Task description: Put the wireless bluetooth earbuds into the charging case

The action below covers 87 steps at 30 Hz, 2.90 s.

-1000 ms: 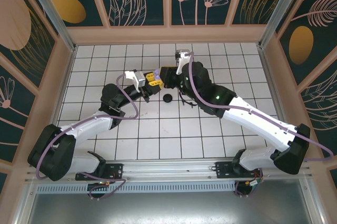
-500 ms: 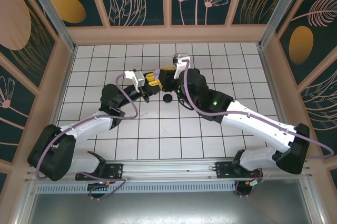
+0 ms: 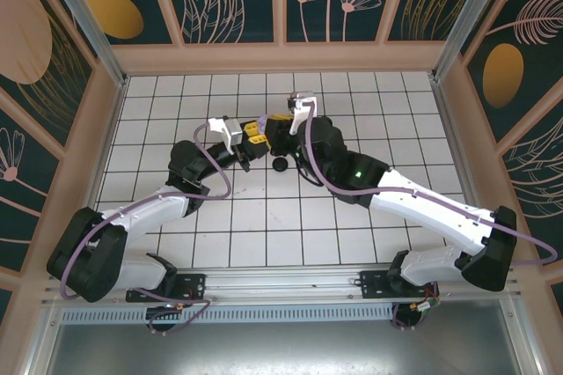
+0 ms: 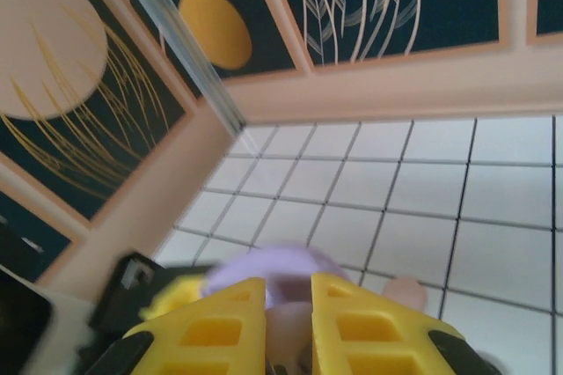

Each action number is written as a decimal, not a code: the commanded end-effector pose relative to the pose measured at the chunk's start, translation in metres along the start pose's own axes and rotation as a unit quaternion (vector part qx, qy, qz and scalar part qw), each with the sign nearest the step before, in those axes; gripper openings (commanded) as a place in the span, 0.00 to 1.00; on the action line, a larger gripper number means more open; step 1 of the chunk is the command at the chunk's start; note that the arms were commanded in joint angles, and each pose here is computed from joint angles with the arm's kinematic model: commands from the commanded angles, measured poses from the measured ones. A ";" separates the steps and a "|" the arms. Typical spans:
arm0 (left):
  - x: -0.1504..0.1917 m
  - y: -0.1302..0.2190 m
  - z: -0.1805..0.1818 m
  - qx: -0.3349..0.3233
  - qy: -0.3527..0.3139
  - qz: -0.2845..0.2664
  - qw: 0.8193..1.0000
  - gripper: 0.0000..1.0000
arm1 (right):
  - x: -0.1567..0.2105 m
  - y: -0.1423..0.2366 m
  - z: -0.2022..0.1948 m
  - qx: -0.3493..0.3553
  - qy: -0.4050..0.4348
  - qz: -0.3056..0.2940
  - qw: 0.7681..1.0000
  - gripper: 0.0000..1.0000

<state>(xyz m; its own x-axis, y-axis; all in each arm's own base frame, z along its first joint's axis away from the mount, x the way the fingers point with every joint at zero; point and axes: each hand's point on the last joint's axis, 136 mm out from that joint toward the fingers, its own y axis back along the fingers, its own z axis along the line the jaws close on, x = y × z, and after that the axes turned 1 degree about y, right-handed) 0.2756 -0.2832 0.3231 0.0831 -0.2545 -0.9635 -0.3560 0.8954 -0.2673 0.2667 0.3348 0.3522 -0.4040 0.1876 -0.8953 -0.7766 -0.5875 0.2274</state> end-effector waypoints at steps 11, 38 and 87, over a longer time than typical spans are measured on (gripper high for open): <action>-0.048 -0.003 -0.006 0.006 -0.042 -0.074 0.996 0.00 | 0.042 -0.006 -0.007 0.027 0.029 0.079 0.996 0.34; -0.016 -0.001 -0.006 0.008 -0.033 -0.031 0.999 0.00 | -0.065 0.039 -0.009 -0.053 -0.062 0.006 0.997 0.57; 0.119 0.030 0.044 -0.171 0.209 0.150 0.951 0.00 | 0.093 0.054 -0.143 0.094 -0.128 0.152 0.976 0.29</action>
<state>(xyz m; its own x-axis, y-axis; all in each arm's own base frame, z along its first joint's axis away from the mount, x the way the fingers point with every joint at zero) 0.3048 -0.2775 0.2332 -0.2710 -0.2093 -0.9395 -0.5422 0.8397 -0.0307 0.2503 0.2111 0.2299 -0.7380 0.1912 -0.6471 -0.6377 -0.5110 0.5763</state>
